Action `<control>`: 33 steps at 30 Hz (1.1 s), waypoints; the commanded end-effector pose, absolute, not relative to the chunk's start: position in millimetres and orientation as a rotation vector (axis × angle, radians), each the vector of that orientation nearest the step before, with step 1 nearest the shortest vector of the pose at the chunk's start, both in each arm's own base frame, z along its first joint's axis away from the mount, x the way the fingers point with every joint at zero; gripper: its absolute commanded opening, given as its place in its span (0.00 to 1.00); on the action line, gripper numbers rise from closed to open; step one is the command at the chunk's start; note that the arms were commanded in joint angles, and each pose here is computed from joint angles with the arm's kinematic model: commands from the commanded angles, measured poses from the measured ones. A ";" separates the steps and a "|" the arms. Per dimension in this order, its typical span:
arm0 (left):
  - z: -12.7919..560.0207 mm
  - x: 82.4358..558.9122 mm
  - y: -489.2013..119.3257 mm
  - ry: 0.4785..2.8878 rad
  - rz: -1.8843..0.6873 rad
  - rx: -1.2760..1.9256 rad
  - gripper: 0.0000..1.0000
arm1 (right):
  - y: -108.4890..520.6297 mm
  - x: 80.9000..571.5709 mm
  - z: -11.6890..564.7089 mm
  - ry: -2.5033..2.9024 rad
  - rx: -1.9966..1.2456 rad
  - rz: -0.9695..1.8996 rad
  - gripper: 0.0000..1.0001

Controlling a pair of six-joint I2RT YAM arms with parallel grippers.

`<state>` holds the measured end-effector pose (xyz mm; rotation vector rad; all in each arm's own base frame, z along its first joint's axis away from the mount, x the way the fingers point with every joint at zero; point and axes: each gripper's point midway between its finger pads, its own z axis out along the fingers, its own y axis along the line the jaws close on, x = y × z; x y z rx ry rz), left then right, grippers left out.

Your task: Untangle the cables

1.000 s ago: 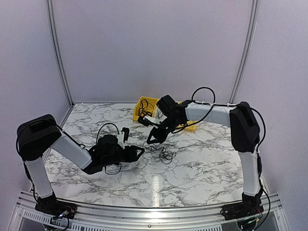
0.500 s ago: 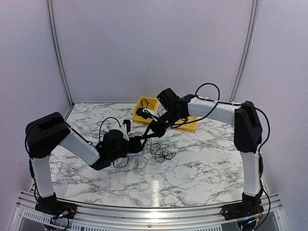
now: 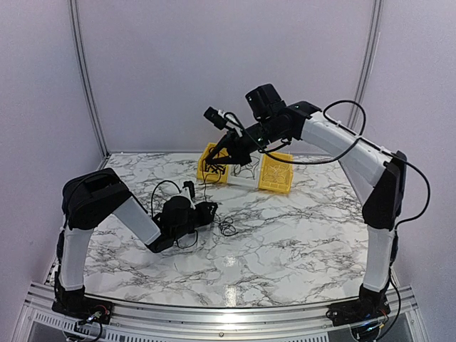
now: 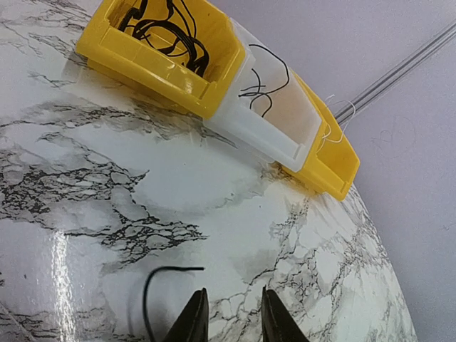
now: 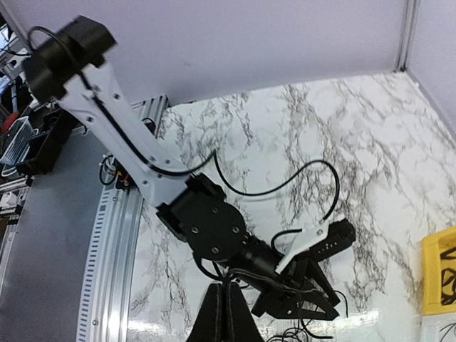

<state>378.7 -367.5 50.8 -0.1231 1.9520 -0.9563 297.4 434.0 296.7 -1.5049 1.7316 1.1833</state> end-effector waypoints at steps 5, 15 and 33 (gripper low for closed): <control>42.9 386.1 -367.4 1.933 -0.989 -0.181 0.20 | 405.3 240.3 423.0 1.308 -1.569 1.204 0.00; 22.5 378.2 -361.8 1.987 -0.986 -0.205 0.19 | 363.7 204.4 512.1 1.028 -1.547 1.032 0.00; 18.9 361.6 -342.6 2.029 -0.942 -0.229 0.18 | 246.8 180.1 610.8 0.895 -1.328 0.699 0.00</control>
